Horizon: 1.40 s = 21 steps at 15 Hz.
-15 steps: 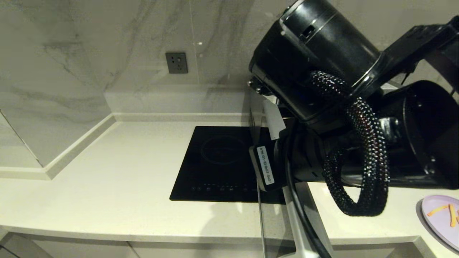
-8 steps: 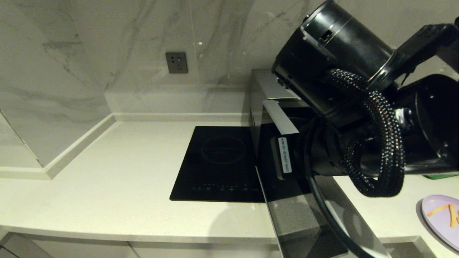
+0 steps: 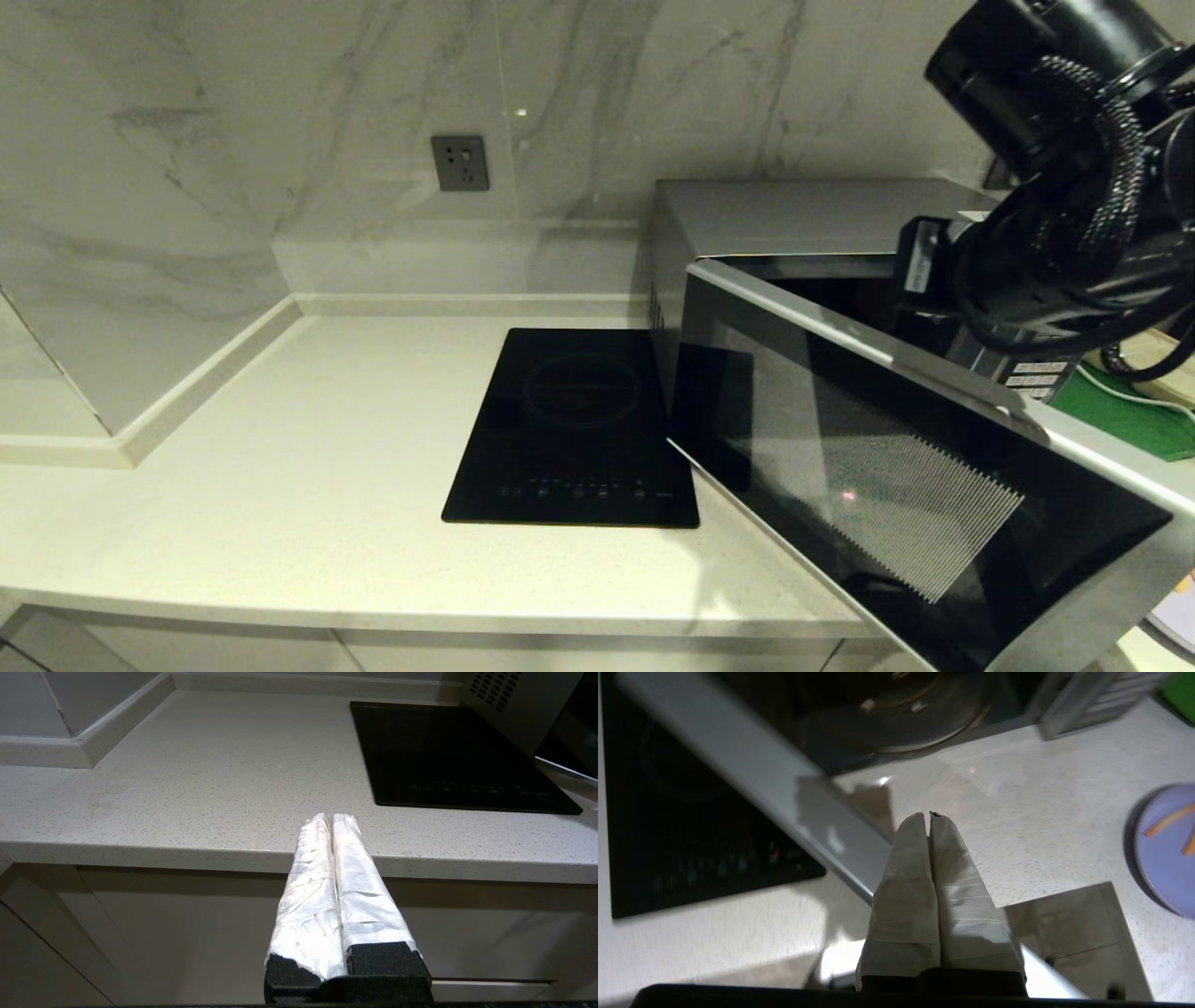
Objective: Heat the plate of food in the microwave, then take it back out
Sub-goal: Close the microwave oven
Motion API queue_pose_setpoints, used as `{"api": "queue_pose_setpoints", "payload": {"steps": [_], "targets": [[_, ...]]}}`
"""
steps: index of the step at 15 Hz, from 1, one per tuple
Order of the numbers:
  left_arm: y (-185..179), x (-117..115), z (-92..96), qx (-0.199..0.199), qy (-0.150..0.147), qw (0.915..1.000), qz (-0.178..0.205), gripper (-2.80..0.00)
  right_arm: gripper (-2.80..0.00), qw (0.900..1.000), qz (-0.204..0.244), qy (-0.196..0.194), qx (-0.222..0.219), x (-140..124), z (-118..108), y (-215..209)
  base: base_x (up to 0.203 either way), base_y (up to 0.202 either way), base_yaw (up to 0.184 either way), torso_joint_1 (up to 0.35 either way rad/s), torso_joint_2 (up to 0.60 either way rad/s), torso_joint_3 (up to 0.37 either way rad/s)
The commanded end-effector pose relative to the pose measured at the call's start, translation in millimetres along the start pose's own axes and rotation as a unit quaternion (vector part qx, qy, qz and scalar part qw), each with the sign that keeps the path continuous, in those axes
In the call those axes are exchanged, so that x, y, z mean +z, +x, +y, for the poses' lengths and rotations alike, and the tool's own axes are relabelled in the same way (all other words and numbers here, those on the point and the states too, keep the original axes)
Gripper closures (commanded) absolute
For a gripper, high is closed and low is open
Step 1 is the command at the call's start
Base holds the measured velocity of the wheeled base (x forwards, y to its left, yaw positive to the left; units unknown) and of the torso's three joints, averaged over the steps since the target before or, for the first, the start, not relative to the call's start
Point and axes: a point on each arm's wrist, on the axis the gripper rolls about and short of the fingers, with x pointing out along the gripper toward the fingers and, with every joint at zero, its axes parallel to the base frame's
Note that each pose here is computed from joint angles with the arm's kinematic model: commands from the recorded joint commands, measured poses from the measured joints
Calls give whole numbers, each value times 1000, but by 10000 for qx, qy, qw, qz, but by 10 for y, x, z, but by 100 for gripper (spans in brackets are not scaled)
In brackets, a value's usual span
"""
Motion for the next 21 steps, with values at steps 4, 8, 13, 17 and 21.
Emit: {"api": "queue_pose_setpoints", "payload": {"steps": [4,8,13,17,21], "targets": [[0,0,0,2,-1,10000,-1,0,0,9982,98,454,-373,-56,-450,-59,0,0,0,0,0,0],[0,0,0,2,-1,10000,-1,0,0,9943,239,817,-647,-126,-619,72,0,0,0,0,0,0],[0,0,0,2,-1,10000,-1,0,0,9718,99,1690,-1640,159,-1046,725,0,0,0,0,0,0],[0,0,0,2,-1,10000,-1,0,0,9721,281,1926,-1310,487,-1333,1351,0,0,0,0,0,0],[0,0,0,2,-1,10000,-1,0,0,9685,250,2075,-1352,630,-1464,1578,0,0,0,0,0,0]]}}
